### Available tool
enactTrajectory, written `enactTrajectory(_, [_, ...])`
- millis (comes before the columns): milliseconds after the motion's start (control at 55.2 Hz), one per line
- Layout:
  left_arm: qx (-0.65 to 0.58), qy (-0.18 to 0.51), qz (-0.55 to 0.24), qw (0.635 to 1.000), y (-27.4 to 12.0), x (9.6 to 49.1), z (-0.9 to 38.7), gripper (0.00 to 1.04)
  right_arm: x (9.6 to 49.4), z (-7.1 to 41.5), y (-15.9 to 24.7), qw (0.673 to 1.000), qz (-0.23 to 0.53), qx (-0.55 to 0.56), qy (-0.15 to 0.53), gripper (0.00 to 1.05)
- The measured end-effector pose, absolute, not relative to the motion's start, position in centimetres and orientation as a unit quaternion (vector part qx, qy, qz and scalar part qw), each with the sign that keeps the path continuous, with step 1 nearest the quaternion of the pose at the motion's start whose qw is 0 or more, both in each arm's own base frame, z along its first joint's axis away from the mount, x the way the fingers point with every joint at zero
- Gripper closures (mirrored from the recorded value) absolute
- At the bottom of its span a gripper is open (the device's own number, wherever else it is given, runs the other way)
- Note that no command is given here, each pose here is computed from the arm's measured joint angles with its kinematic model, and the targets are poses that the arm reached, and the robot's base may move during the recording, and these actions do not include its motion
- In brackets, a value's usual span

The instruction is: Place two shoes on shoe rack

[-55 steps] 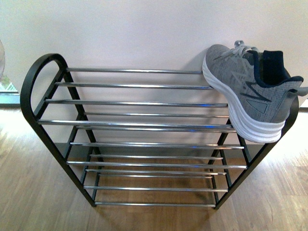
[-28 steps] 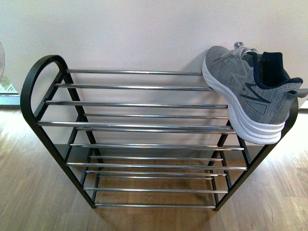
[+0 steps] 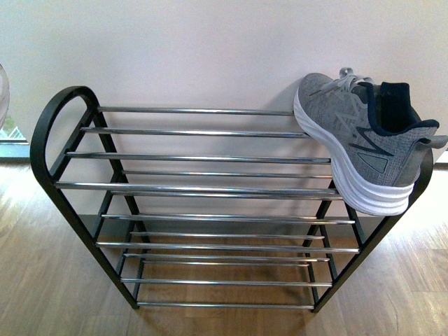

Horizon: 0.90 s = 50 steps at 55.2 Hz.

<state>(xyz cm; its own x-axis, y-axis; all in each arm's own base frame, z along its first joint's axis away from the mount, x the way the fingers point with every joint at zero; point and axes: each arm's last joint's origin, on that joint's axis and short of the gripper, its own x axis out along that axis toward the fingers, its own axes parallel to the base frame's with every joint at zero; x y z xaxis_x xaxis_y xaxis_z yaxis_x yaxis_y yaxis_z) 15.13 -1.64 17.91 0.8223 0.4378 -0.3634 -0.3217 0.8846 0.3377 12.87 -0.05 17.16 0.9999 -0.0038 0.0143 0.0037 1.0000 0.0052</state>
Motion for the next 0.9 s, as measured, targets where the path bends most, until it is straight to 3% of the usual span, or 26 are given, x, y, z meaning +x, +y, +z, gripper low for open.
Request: enactTrajectory(905, [0.132, 0.22, 0.201, 0.945, -1.6, 15.1, 17.9, 1.03, 10.6, 17.2, 0.0, 1.0, -0.002, 0.003, -0.008, 1.03])
